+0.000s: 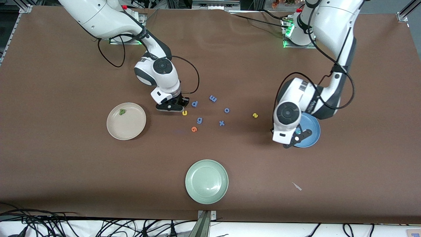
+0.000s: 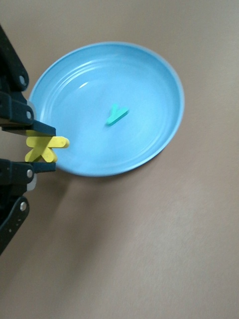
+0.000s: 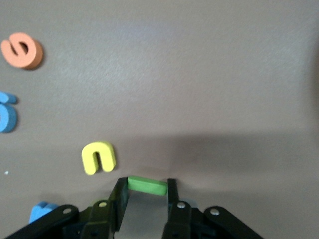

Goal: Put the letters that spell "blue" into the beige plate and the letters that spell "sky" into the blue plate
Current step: 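Drop the bar on the beige plate while the left gripper drops the k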

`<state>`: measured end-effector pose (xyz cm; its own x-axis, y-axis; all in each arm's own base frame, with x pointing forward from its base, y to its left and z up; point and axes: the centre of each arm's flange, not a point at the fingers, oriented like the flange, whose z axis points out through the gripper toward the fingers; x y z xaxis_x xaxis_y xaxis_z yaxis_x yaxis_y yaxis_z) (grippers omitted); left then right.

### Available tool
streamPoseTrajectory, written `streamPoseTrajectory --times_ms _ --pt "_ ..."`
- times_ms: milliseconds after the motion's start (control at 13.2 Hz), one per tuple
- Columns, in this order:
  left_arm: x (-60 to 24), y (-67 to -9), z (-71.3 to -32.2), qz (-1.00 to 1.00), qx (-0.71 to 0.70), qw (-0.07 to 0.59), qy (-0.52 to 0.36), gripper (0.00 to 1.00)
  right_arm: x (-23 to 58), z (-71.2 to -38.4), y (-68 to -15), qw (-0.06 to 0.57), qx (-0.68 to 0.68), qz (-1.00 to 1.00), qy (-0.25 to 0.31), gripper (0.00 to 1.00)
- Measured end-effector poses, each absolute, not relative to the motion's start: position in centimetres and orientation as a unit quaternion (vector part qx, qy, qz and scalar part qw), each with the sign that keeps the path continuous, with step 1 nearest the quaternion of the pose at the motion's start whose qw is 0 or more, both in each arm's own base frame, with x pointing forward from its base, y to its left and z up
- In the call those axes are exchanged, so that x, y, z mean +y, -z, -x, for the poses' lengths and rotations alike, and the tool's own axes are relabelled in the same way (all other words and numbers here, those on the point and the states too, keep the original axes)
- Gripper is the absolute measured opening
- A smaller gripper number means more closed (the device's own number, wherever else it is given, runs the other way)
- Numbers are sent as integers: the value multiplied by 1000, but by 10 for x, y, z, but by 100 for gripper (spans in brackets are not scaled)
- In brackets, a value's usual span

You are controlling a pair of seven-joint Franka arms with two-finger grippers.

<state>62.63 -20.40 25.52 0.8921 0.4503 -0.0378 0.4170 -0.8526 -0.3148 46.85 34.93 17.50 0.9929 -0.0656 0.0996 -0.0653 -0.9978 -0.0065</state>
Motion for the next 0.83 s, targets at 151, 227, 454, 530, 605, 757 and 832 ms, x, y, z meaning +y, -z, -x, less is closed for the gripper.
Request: streamPoseTrajectory --times_ms 151,227,454,530,605,757,832 --pt "-181 -255 -632 970 -176 148 -73 24 334 -486 -182 -6 19 998 61 37" --pt "-171 -254 -633 974 -150 146 -81 24 324 -494 -189 -9 13 998 62 37" --pt "-156 -246 -632 983 -80 121 -112 30 277 -523 -221 -27 -25 998 41 37" --pt "-156 -245 -631 984 -73 107 -121 40 251 -535 -232 -29 -45 998 25 37" --pt "-154 -245 -632 985 -70 98 -125 51 222 -547 -241 -29 -64 997 12 37" --pt "-150 -245 -633 985 -64 95 -127 71 174 -560 -248 -37 -93 995 -7 37" --pt "-154 -245 -632 986 -59 93 -127 82 161 -561 -245 -42 -99 994 -13 37"
